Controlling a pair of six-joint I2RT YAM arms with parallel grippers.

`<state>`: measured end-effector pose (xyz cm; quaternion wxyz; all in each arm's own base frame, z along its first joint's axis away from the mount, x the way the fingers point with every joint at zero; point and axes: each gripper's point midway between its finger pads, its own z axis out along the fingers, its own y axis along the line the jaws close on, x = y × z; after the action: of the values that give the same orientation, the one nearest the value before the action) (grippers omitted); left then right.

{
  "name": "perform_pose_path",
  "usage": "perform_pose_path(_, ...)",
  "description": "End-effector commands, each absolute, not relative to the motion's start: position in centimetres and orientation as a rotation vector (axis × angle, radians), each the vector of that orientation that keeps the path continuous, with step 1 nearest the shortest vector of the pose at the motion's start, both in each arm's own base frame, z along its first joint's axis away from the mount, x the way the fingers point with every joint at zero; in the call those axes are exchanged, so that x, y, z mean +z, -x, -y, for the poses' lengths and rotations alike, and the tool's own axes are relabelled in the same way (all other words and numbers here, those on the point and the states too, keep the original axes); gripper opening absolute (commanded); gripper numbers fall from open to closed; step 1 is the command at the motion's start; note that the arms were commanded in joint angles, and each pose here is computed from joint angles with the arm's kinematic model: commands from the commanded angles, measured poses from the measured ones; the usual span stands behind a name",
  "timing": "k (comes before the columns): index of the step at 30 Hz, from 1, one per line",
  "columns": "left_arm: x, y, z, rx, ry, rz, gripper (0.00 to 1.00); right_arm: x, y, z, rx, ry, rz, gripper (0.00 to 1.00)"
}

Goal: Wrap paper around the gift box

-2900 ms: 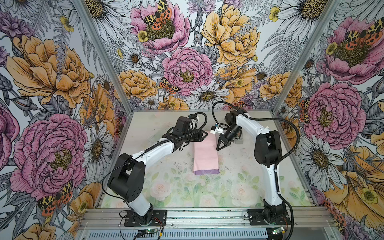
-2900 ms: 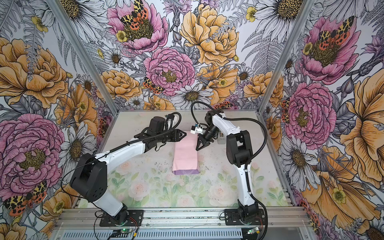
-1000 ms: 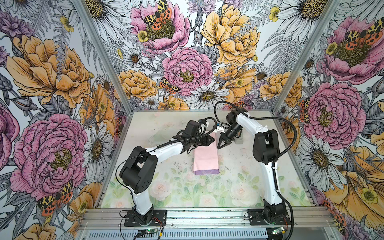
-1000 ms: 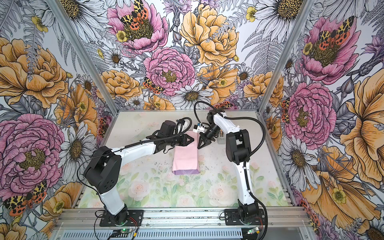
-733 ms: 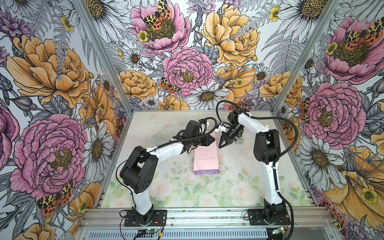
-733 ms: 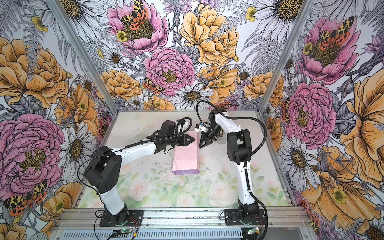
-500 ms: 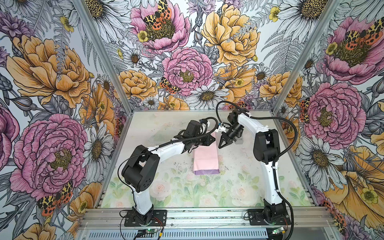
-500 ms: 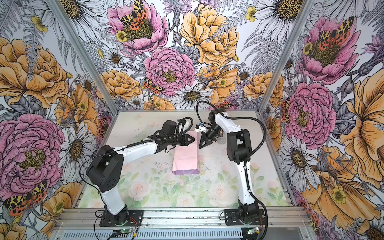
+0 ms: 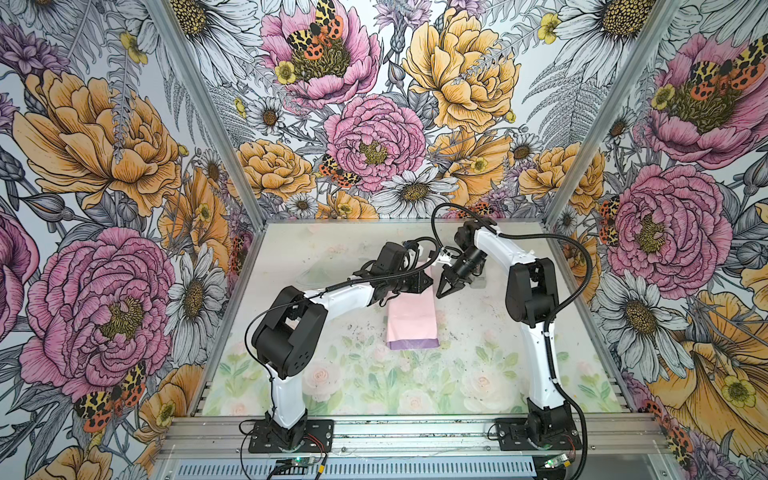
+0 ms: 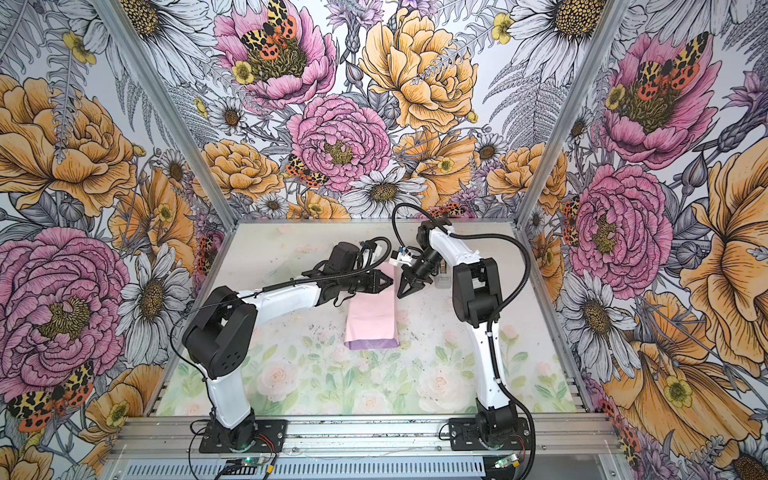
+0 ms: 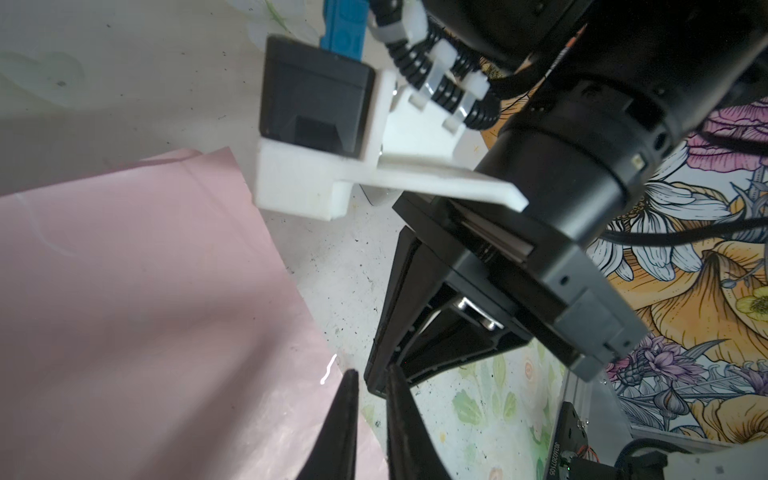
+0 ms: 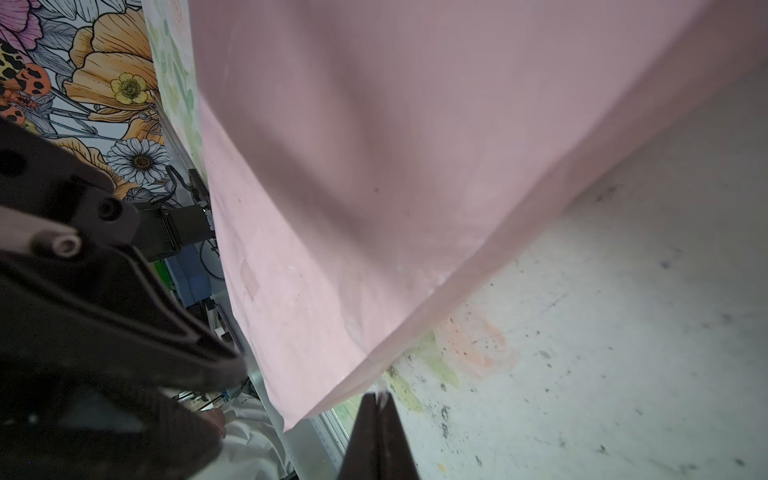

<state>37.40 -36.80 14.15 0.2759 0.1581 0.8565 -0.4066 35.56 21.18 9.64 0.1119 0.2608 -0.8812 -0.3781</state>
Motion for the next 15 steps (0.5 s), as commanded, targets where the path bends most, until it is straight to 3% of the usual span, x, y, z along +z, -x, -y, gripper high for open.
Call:
perform_pose_path(1, 14.38, -37.52, 37.71, -1.089, -0.46, -2.285, 0.14, 9.6, -36.26, -21.71, -1.14, -0.785, 2.596, 0.0)
perform_pose_path(15, 13.66, -38.27, 38.18, -1.061, -0.453, -2.301, 0.1, 9.62, -36.32, -21.74, -1.14, -0.786, 2.597, 0.0)
